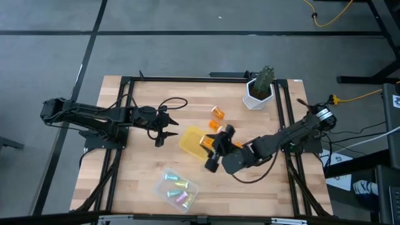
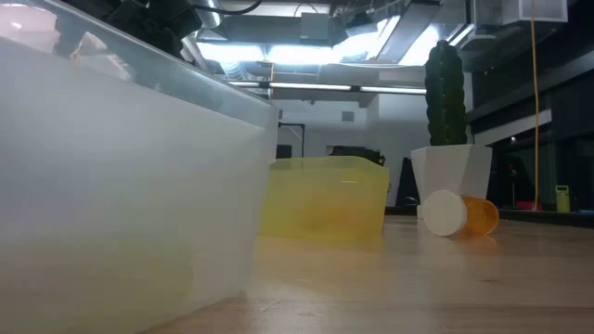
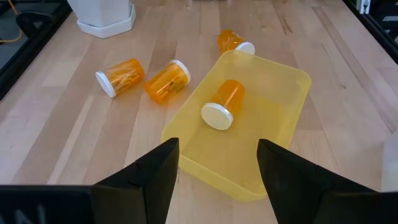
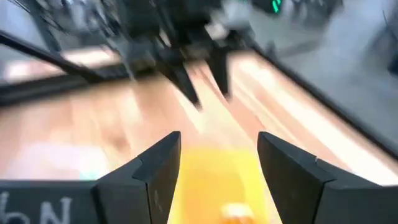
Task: Pick and place medicine bottles into bin by pill shape (circle, oval)
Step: Put the orange bottled capsule into the yellow bin
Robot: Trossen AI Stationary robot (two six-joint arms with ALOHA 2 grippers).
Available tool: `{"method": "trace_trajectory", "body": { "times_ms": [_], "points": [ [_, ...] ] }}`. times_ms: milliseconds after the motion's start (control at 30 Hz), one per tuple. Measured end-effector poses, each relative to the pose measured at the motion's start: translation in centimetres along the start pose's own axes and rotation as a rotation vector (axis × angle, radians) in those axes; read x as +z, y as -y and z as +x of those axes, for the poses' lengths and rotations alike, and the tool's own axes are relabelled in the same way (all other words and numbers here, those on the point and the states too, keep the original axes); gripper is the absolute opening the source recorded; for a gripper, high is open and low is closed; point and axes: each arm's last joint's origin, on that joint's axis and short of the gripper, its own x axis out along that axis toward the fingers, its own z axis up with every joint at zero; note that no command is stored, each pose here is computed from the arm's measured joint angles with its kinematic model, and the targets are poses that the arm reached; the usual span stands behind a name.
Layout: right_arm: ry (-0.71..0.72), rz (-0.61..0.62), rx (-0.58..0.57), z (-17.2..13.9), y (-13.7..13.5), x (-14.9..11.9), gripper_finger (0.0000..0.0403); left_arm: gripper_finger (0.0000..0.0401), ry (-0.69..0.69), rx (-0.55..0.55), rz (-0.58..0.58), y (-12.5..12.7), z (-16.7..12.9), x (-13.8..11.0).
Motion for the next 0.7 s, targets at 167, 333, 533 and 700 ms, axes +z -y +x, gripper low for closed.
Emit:
{"method": "trace_trajectory", "body": {
  "times_ms": [167, 333, 533, 700],
  "points": [
    [-0.154, 0.037, -0.142, -0.9, 2.3, -1.7, 0.0205, 0.0212, 0.0, 0.0, 0.0, 0.0, 0.0, 0.0],
    [-0.217, 0.119, -0.258, -1.0, 3.6, -3.6, 0.0201, 0.0212, 0.0, 0.0, 0.0, 0.0, 0.0, 0.0],
    [-0.353, 0.178, -0.28, -0.7, 4.2, -5.6, 0.0201, 0.0212, 0.0, 0.0, 0.0, 0.0, 0.0, 0.0],
    [-0.476, 0.139, -0.308, -0.6, 5.0, -7.7, 0.0201, 0.0212, 0.0, 0.0, 0.0, 0.0, 0.0, 0.0]
  ]
}}
